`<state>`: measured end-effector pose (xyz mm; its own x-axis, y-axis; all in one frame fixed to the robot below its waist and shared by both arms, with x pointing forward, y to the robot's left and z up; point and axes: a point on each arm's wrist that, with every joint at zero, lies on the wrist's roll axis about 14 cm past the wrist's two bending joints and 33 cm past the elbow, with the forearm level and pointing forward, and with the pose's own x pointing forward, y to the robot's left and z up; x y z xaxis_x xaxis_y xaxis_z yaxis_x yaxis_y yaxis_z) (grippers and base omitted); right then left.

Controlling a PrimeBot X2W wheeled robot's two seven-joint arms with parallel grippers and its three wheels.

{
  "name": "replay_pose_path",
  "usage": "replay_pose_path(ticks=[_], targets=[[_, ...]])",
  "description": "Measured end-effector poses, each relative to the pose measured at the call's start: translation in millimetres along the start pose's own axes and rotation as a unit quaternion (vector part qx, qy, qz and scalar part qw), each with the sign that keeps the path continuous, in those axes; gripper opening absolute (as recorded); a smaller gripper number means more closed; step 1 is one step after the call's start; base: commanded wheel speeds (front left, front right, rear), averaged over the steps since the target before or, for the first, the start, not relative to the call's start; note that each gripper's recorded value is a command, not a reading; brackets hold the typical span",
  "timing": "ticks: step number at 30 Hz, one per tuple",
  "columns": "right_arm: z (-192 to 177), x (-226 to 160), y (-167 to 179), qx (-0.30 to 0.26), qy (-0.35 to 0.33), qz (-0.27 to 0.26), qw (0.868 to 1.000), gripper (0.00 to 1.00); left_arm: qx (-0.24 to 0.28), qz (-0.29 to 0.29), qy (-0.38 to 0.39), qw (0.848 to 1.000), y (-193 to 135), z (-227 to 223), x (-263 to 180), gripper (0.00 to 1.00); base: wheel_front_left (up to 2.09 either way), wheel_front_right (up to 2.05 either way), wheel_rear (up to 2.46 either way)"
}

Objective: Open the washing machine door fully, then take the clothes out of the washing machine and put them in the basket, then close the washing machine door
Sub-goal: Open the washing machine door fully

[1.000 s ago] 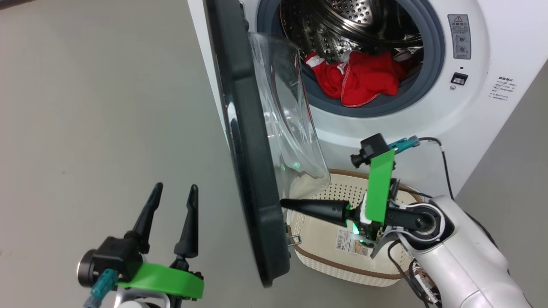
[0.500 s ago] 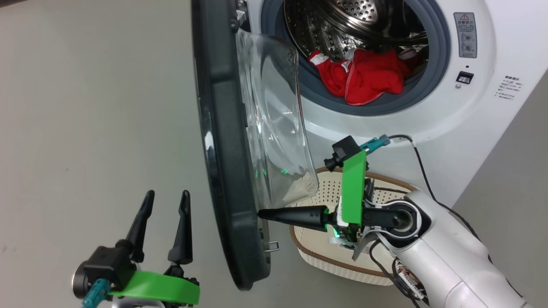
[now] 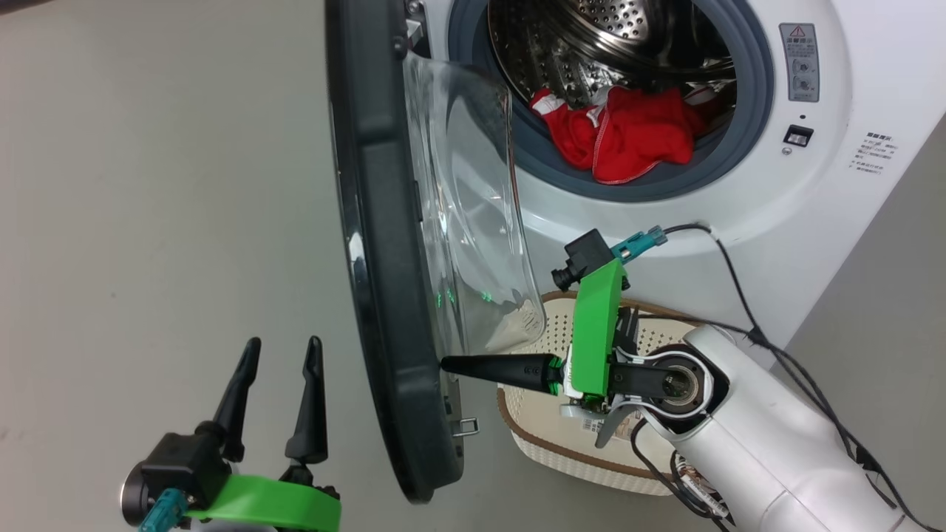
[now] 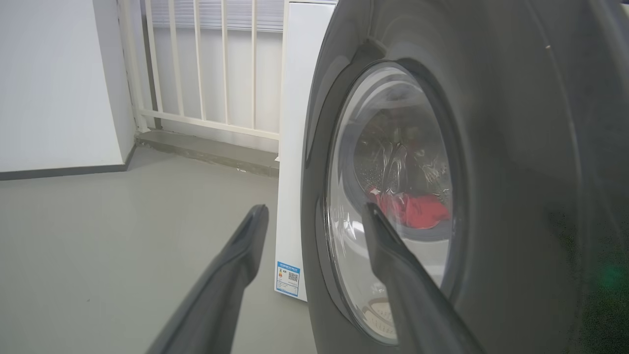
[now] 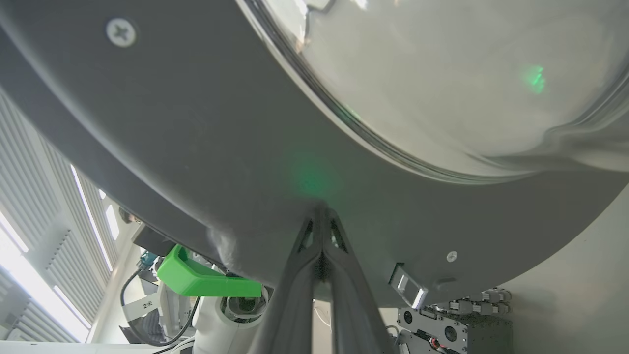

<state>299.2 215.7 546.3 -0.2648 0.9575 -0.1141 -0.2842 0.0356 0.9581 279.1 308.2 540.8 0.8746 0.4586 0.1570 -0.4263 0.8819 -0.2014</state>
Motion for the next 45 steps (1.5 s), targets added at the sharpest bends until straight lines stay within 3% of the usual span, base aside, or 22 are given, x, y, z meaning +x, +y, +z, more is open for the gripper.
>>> replay_pose_path(ticks=[2,3,4,8,12,17,23,27,33,34,35,37,39,45], targets=[[4,-2,2,-0.024,-0.014,-0.008,1.000,0.49,-0.001,-0.001,0.000,1.000,0,0,0,1.00,0.00,0.00,0.00],[6,-4,3,-0.037,-0.024,-0.013,0.999,0.78,-0.002,-0.002,-0.001,1.000,0,0,-1,1.00,0.00,0.00,0.00],[9,-7,3,-0.051,-0.036,-0.020,0.998,1.00,-0.003,-0.002,-0.001,1.000,-1,0,-1,1.00,0.00,0.00,0.00],[19,-22,-8,-0.089,-0.100,-0.053,0.990,1.00,-0.004,-0.008,0.000,1.000,-2,-1,-2,1.00,0.00,0.00,0.00],[43,-49,-22,-0.149,-0.200,-0.101,0.963,1.00,-0.002,-0.009,-0.001,1.000,-1,-1,-3,1.00,0.00,0.00,0.00],[65,-87,-43,-0.233,-0.317,-0.168,0.904,1.00,0.001,-0.021,-0.002,1.000,-4,-1,-5,1.00,0.00,0.00,0.00],[67,-130,-81,-0.327,-0.368,-0.266,0.829,1.00,0.004,-0.022,-0.004,1.000,-1,1,-7,1.00,0.00,0.00,0.00],[70,-144,-90,-0.346,-0.379,-0.307,0.802,1.00,0.006,-0.023,0.000,1.000,0,-3,-11,1.00,0.00,0.00,0.00],[80,-182,-74,-0.385,-0.444,-0.341,0.734,1.00,0.007,-0.031,-0.001,0.999,-4,-2,-11,1.00,0.00,0.00,0.00],[80,-182,-74,-0.385,-0.444,-0.341,0.734,1.00,0.007,-0.031,-0.001,0.999,-4,-2,-11,1.00,0.00,0.00,0.00],[76,-195,-72,-0.389,-0.462,-0.353,0.715,1.00,0.007,-0.031,0.000,0.999,-4,-3,-11,1.00,0.00,0.00,0.00],[71,-205,-69,-0.401,-0.468,-0.363,0.699,1.00,0.007,-0.032,0.000,0.999,-4,-3,-11,1.00,0.00,0.00,0.00],[65,-209,-67,-0.411,-0.468,-0.367,0.691,1.00,0.006,-0.032,0.000,0.999,-5,-3,-11,1.00,0.00,0.00,0.00],[46,-212,-70,-0.406,-0.468,-0.369,0.693,1.00,0.005,-0.034,-0.002,0.999,-6,-2,-11,1.00,0.00,0.00,0.00]])
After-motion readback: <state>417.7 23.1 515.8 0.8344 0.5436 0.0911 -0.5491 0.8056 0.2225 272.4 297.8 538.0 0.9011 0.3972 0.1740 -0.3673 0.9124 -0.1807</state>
